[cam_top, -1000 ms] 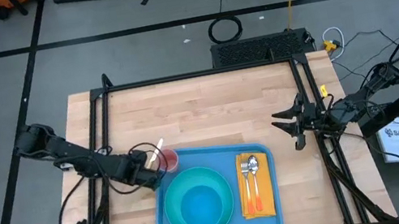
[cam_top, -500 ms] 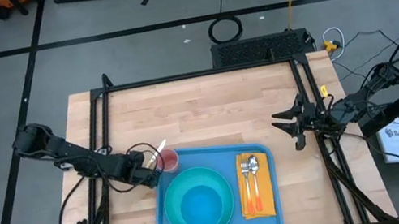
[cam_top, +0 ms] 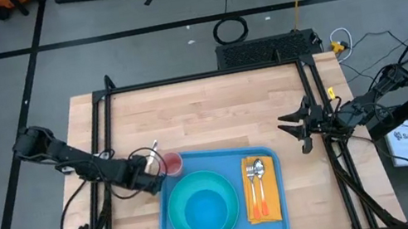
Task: Set up tray
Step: Put the yellow knife on the yellow napkin to the right of the orange spoon
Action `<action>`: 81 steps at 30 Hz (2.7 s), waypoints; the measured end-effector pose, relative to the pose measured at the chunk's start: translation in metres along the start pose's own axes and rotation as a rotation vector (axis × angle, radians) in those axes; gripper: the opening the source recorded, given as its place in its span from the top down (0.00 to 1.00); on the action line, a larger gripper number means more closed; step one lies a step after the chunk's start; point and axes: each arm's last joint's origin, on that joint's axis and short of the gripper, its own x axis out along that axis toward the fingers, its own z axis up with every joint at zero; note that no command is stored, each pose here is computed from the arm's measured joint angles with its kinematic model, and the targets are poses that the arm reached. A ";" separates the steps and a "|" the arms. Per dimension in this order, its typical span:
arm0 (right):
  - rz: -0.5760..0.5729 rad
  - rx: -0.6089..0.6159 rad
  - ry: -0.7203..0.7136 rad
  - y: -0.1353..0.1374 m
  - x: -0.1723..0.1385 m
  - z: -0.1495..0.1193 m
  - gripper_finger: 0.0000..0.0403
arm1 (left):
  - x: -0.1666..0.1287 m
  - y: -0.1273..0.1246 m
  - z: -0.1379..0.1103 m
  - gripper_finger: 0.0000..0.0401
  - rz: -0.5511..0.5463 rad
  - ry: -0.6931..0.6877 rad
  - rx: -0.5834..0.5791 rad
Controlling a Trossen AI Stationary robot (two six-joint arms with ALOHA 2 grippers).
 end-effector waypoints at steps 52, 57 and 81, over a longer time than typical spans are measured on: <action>-0.042 0.094 -0.182 -0.018 0.059 -0.012 0.71 | -0.104 -0.132 0.074 0.81 -0.408 -1.358 0.619; 0.028 0.159 -0.184 -0.024 0.073 -0.012 0.71 | -0.097 -0.145 0.092 0.81 -0.496 -1.341 0.677; 0.112 0.042 -0.225 -0.010 0.140 0.035 0.71 | -0.081 -0.164 0.115 0.81 -0.543 -1.335 0.743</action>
